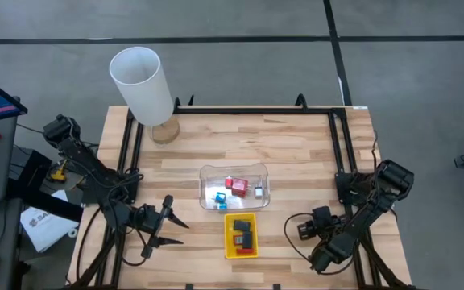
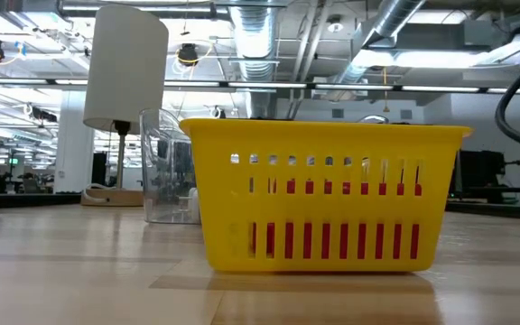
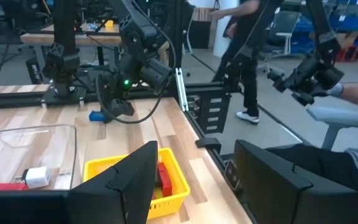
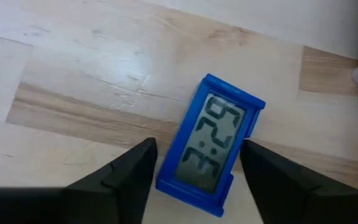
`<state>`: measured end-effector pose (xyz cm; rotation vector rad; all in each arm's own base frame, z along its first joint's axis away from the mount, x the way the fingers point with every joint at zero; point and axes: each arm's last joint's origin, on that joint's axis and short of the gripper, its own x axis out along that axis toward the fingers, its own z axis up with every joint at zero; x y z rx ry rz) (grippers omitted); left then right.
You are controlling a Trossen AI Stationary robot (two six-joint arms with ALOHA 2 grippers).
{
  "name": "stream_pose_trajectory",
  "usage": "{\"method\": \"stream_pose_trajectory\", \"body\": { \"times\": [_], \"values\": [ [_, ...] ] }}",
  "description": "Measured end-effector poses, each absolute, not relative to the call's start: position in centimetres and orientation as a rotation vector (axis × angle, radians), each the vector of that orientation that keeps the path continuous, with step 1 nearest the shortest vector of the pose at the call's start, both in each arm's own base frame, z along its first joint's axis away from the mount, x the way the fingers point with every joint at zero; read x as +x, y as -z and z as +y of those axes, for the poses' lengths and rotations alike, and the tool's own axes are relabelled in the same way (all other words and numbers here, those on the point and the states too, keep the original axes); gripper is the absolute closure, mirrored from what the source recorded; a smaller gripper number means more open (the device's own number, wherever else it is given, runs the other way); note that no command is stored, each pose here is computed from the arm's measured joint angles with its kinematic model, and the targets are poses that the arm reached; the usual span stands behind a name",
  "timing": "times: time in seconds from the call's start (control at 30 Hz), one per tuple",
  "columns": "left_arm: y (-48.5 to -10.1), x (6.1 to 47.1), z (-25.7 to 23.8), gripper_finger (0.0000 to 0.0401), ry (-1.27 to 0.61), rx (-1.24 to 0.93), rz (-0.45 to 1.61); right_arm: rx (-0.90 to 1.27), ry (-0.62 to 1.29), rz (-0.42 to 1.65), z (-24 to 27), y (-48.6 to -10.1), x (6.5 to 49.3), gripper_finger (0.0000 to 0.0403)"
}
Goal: Pick & Place Office items
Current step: Put the dark blue digital clock into the yellow bin
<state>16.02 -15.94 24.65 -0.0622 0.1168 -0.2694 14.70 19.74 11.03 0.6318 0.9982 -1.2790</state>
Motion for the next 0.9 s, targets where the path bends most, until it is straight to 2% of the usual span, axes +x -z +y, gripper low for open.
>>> {"method": "stream_pose_trajectory", "body": {
  "times": [0.27,0.43,0.57,0.63,0.9],
  "values": [
    [-25.2,15.7,-16.3,0.0192,0.292,-0.087,0.074,0.610,1.223,0.983,20.1,-10.9,14.5,0.0261],
    [-25.3,15.6,-16.4,0.0192,0.300,-0.074,0.059,0.585,1.177,0.960,20.7,-11.5,15.2,0.0264],
    [-25.3,15.6,-16.4,0.0192,0.300,-0.076,0.058,0.689,1.095,0.911,22.0,-12.7,17.1,0.0242],
    [-25.3,15.6,-16.4,0.0192,0.300,-0.075,0.058,0.676,1.050,0.859,22.2,-13.2,17.8,0.0237],
    [-25.3,15.4,-16.6,0.0192,0.315,-0.067,0.064,0.685,0.770,0.670,25.2,-17.7,21.7,0.0265]
  ]
}}
